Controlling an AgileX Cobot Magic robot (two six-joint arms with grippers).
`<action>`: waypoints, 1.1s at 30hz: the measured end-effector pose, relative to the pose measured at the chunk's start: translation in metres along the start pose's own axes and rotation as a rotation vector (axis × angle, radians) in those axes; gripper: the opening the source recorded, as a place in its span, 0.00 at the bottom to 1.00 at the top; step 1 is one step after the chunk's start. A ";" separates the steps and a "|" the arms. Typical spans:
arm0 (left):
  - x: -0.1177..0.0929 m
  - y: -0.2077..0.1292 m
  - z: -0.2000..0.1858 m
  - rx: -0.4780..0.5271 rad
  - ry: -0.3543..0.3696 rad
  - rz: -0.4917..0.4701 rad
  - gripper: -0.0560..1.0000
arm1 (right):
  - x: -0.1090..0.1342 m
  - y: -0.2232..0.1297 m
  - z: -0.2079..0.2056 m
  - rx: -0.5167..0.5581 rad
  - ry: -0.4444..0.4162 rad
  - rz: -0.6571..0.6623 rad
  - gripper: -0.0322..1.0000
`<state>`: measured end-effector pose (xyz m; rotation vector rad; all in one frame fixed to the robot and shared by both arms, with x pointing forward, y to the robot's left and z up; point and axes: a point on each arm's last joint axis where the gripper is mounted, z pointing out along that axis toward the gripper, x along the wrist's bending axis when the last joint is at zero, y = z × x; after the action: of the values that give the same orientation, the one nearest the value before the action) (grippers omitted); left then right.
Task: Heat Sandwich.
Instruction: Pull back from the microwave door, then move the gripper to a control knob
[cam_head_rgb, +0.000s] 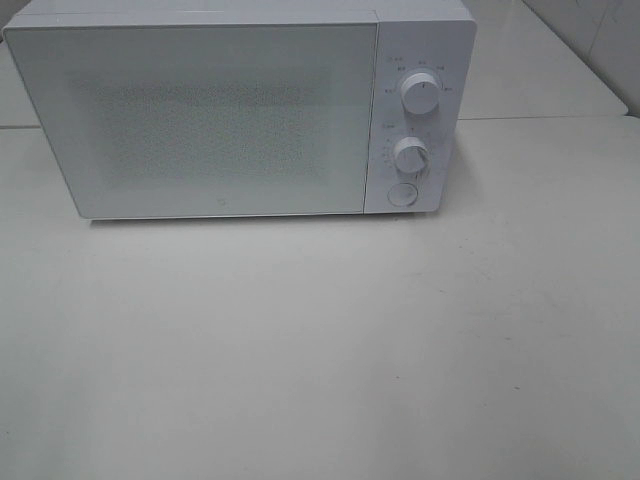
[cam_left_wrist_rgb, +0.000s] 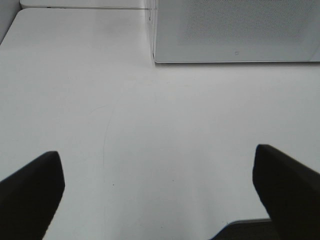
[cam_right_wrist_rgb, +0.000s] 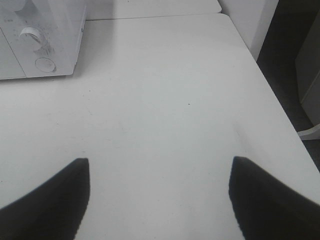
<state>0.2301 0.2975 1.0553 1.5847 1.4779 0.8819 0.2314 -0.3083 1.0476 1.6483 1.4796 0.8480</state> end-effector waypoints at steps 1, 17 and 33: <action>0.000 0.000 0.000 0.000 0.000 0.000 0.96 | 0.000 0.000 0.000 0.000 0.000 0.000 0.76; 0.000 0.000 0.000 0.000 0.000 0.000 0.96 | 0.000 0.000 0.000 0.000 0.004 0.002 0.76; 0.000 0.000 0.000 0.000 0.000 0.000 0.96 | 0.004 0.047 0.029 -0.043 -0.021 -0.078 0.82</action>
<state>0.2301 0.2975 1.0553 1.5847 1.4779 0.8819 0.2801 -0.3099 1.0741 1.5534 1.4910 0.8122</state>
